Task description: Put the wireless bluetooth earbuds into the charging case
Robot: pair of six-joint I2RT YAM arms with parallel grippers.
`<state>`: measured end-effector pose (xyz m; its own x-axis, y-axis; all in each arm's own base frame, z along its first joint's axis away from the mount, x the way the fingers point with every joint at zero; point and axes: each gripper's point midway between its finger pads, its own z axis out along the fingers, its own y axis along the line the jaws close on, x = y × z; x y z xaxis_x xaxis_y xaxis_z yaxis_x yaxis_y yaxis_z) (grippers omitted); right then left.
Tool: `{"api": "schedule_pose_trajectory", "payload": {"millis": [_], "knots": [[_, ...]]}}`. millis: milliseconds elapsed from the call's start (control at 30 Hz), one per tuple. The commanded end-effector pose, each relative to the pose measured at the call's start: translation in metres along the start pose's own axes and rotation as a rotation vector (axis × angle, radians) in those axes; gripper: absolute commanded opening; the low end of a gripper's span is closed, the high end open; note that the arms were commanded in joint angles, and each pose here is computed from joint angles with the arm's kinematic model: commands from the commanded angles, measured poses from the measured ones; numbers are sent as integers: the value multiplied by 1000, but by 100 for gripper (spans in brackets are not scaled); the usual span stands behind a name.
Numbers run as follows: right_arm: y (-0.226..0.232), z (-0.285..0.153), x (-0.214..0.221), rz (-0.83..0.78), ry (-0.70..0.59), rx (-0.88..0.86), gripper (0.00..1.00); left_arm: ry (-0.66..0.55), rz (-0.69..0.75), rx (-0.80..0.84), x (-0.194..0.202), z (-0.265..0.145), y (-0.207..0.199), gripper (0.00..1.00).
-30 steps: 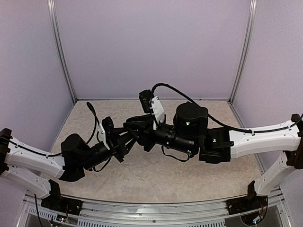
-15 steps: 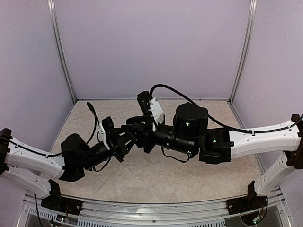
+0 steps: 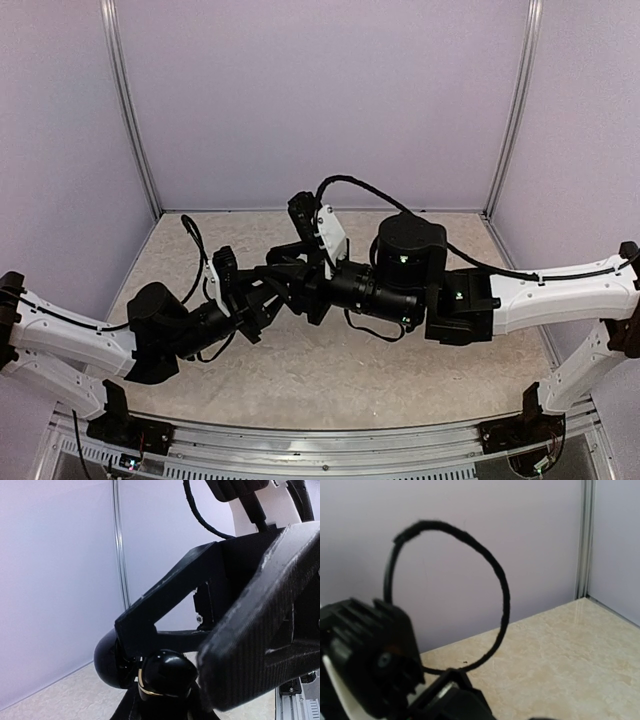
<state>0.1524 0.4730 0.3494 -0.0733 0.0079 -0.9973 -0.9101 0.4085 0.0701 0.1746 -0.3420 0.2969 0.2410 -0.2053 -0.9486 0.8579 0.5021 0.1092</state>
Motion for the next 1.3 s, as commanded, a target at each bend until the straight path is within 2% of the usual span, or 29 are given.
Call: {"api": "schedule_pose_trajectory", "payload": {"millis": [0, 300, 433, 700, 1000, 1267], "knots": [[-2, -12, -30, -27, -75, 12, 43, -104, -10, 72, -30, -1, -12, 0], [-5, -26, -52, -61, -118, 27, 43, -98, -18, 69, -27, 1, -11, 0], [-14, -33, -54, -105, -93, 75, 48, -86, -21, 51, -25, 3, -8, 0], [-25, -38, -43, -203, 3, 134, 99, -68, -31, 42, -22, 5, -5, 0], [-30, -33, -21, -239, 86, 152, 99, -53, -33, 29, -19, 10, -1, 0], [-27, -24, -21, -215, 80, 145, 99, -42, -29, 30, -14, 15, -2, 0]]}}
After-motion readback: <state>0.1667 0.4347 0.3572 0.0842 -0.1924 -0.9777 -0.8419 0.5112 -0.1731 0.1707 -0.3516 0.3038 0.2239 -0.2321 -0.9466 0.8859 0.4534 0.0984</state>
